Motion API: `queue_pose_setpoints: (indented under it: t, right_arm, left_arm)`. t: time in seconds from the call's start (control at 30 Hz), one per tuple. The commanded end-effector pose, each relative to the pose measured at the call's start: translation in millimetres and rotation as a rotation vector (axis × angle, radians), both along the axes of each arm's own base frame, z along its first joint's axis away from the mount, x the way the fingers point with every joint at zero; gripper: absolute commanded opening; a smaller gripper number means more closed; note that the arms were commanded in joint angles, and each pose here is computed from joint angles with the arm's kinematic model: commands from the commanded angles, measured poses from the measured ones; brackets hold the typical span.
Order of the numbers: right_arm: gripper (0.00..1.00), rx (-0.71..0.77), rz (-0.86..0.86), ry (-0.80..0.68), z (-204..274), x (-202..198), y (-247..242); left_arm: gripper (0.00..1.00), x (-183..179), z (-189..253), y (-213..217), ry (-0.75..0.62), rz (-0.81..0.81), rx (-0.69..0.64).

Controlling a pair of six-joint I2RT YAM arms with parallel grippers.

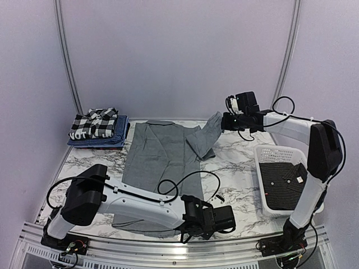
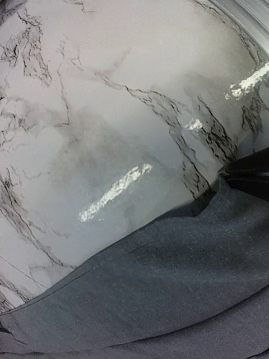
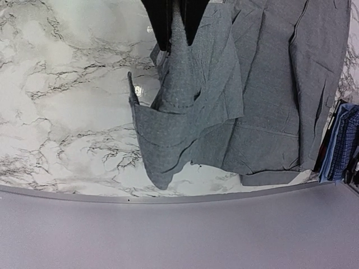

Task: Fold and stack the long sleeve shirts
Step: Pick up the 1/3-folded shirt from the center of the board, then fold the 1/3-folded shirt at the center of the board.

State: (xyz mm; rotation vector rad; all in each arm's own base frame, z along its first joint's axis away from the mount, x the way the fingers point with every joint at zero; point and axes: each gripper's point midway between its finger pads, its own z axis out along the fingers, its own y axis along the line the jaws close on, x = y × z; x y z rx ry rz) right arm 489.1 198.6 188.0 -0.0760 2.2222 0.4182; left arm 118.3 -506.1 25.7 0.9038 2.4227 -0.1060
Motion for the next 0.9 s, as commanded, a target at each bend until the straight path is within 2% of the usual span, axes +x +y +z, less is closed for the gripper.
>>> queue_pose_setpoints:
  t: [0.0, 0.2, 0.43, 0.87]
  right_arm:
    - [0.00, 0.060, 0.001, -0.117, 67.0, 6.3, 4.5]
    - [0.00, 0.177, -0.006, -0.218, 129.6, 12.2, 12.6]
    - [0.00, 0.338, 0.098, -0.320, 184.8, 17.6, 72.2]
    - [0.00, 0.586, 0.283, -0.409, 209.6, 23.4, 213.7]
  left_arm:
    - [0.00, 20.1, 56.3, 17.8, -0.072, 0.073, -0.090]
    - [0.00, 39.7, 93.5, 51.2, -0.040, 0.129, -0.250]
    - [0.00, 59.3, 120.2, 100.8, 0.029, 0.193, -0.410]
    - [0.00, 48.1, 91.9, 194.9, 0.089, 0.300, -0.489]
